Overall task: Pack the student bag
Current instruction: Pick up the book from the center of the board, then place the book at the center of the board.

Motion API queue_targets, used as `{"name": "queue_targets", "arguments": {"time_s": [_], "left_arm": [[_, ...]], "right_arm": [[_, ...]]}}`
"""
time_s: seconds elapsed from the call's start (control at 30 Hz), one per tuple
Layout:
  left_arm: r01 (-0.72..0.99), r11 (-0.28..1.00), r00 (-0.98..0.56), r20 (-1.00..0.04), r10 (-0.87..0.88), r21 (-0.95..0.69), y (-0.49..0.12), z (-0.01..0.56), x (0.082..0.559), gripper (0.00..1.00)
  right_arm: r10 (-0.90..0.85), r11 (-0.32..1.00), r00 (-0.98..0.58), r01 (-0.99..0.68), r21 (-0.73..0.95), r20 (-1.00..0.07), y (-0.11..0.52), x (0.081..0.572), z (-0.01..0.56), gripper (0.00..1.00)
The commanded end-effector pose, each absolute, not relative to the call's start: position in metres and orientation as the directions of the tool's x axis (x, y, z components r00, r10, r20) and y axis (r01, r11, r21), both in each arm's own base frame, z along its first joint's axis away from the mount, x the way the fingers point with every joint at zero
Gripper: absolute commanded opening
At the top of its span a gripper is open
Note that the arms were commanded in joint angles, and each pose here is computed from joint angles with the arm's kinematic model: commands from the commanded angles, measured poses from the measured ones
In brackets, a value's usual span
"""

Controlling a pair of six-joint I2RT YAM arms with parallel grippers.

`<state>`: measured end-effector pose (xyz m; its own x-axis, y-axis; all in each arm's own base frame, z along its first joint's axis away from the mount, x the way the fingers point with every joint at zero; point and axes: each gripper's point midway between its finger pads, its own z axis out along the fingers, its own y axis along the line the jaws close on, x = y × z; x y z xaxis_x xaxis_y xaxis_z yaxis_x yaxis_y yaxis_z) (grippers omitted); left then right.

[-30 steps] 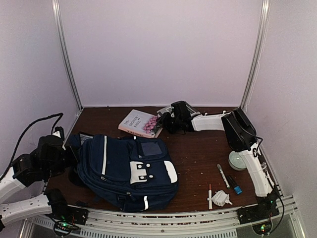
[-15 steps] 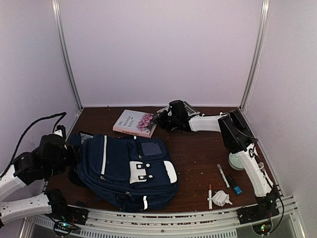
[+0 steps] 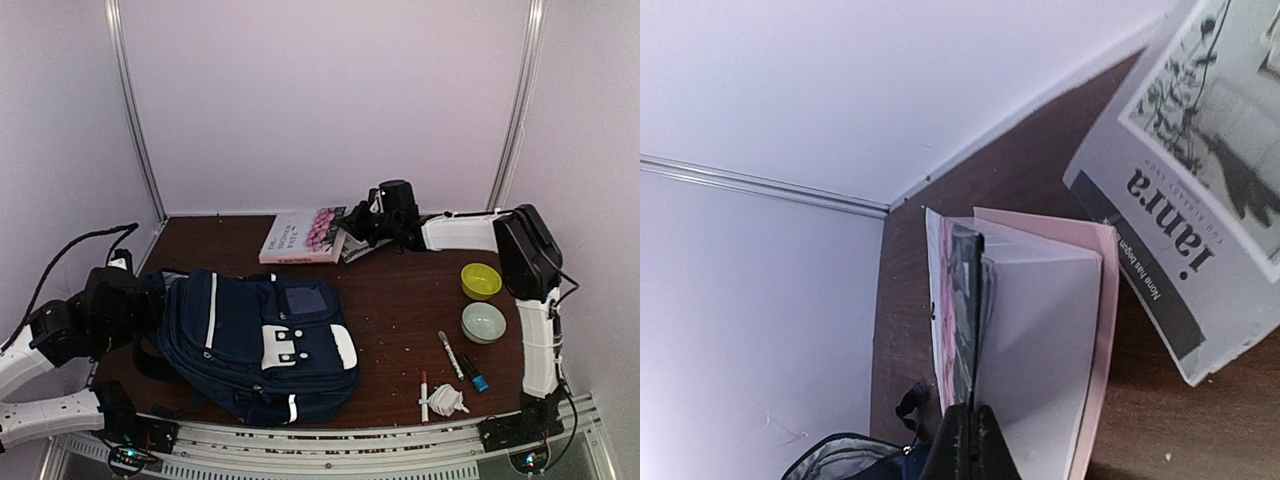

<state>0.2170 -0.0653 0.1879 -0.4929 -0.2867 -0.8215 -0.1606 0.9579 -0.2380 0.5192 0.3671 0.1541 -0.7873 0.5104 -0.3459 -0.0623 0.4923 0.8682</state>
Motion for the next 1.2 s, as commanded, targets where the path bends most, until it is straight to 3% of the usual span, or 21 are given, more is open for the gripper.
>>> {"name": "queue_targets", "arguments": {"time_s": [0.0,0.07,0.13,0.23,0.4,0.53,0.6,0.67,0.77,0.83,0.97,1.07,1.17], "left_arm": [[-0.188,0.946,-0.407,-0.855,-0.321,-0.266,-0.054,0.223,0.219,0.75],[-0.246,0.931,-0.390,-0.852,-0.349,-0.269,-0.040,0.222,0.212,0.82],[-0.325,0.898,-0.341,-0.849,-0.403,-0.296,-0.020,0.220,0.204,0.81],[-0.309,0.890,-0.271,-0.866,-0.421,-0.336,-0.012,0.231,0.200,0.76],[-0.209,0.947,-0.267,-0.917,-0.297,-0.245,-0.023,0.261,0.208,0.69],[-0.190,0.975,-0.324,-0.930,-0.174,-0.116,-0.036,0.276,0.221,0.74],[-0.135,0.989,-0.334,-0.937,-0.100,-0.057,-0.051,0.285,0.233,0.79],[-0.006,0.998,-0.335,-0.940,-0.062,-0.064,-0.078,0.296,0.249,0.91],[0.221,0.954,-0.440,-0.894,-0.087,-0.202,-0.117,0.293,0.276,0.92],[0.271,0.927,-0.533,-0.843,-0.081,-0.261,-0.128,0.277,0.295,0.90],[0.319,0.900,-0.677,-0.736,-0.005,-0.298,-0.144,0.235,0.328,0.88],[0.320,0.881,-0.737,-0.676,0.001,-0.348,-0.148,0.211,0.351,0.80],[0.265,0.887,-0.757,-0.652,-0.051,-0.378,-0.134,0.195,0.371,0.76]], "right_arm": [[0.520,0.488,-0.694,-0.238,0.840,-0.499,0.325,0.507,0.230,0.00],[0.515,0.512,-0.682,-0.241,0.824,-0.520,0.305,0.495,0.231,0.00],[0.516,0.537,-0.668,-0.236,0.810,-0.537,0.284,0.481,0.231,0.00],[0.506,0.586,-0.666,-0.201,0.785,-0.548,0.252,0.458,0.215,0.00],[0.417,0.756,-0.671,-0.118,0.644,-0.613,0.199,0.412,0.177,0.00],[0.337,0.891,-0.644,-0.018,0.454,-0.687,0.150,0.380,0.152,0.01],[0.294,0.924,-0.663,0.014,0.381,-0.689,0.135,0.367,0.144,0.24],[0.254,0.945,-0.674,0.020,0.327,-0.694,0.126,0.356,0.147,0.38],[0.211,0.958,-0.647,-0.012,0.287,-0.733,0.123,0.347,0.170,0.40],[0.139,0.963,-0.627,-0.095,0.252,-0.767,0.138,0.339,0.187,0.40],[-0.164,0.841,-0.594,-0.502,0.204,-0.787,0.221,0.294,0.191,0.37],[-0.459,0.548,-0.473,-0.817,0.180,-0.752,0.298,0.211,0.168,0.38],[-0.594,0.327,-0.352,-0.927,0.183,-0.723,0.335,0.148,0.146,0.37]]}}
